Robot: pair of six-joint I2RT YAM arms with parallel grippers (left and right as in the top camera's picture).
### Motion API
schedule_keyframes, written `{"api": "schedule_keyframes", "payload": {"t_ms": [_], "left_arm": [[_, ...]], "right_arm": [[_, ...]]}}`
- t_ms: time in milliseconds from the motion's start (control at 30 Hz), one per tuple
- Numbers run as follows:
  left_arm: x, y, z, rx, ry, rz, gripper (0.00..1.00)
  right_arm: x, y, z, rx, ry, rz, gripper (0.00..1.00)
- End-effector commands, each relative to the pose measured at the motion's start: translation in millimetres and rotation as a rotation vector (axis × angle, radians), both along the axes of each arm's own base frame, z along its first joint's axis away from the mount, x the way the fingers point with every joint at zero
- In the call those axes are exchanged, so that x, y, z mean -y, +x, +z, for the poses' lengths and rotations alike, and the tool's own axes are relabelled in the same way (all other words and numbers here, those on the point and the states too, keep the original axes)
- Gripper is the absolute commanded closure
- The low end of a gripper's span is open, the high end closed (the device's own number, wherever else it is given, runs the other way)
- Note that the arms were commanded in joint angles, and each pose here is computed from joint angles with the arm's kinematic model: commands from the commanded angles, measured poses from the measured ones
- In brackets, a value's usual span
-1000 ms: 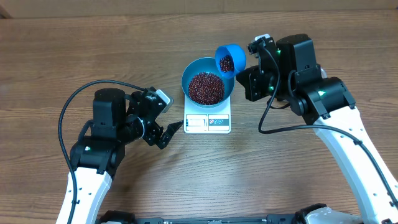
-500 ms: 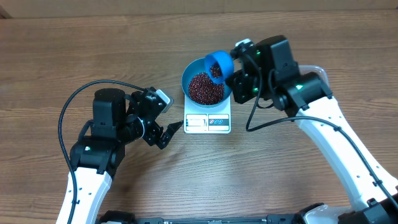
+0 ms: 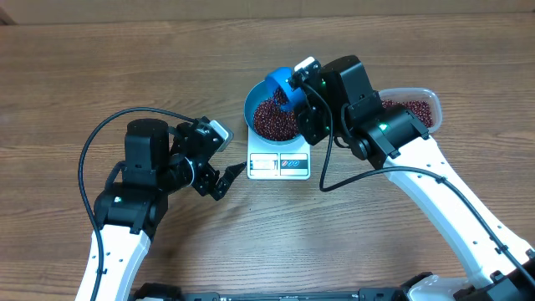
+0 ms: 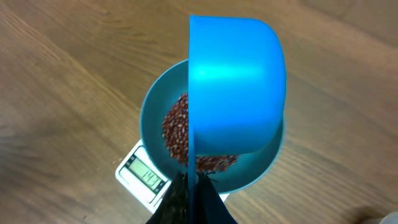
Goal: Scoop item into bowl and weigh 150g on scale
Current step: 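Tip the blue scoop with the right gripper to trickle beans into the bowl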
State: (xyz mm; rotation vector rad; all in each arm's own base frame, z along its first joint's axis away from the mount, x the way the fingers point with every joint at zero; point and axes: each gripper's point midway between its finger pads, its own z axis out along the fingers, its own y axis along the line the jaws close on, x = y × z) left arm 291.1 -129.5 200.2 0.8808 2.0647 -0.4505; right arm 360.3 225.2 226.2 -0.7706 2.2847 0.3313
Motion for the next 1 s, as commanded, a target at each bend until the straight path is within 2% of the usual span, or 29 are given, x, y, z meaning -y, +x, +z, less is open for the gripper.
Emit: {"api": "schedule_keyframes", "payload": {"t_ms": [0, 333, 967], "left_arm": [[-2, 0, 0, 0.012, 0.009, -0.004, 0.0], [-2, 0, 0, 0.012, 0.009, -0.004, 0.0], [-2, 0, 0, 0.012, 0.009, -0.004, 0.01]], "right_arm": [[-1, 9, 17, 0.076, -0.02, 0.022, 0.96], [-4, 12, 1, 0.041, -0.038, 0.023, 0.96], [-4, 13, 1, 0.042, -0.038, 0.023, 0.96]]}}
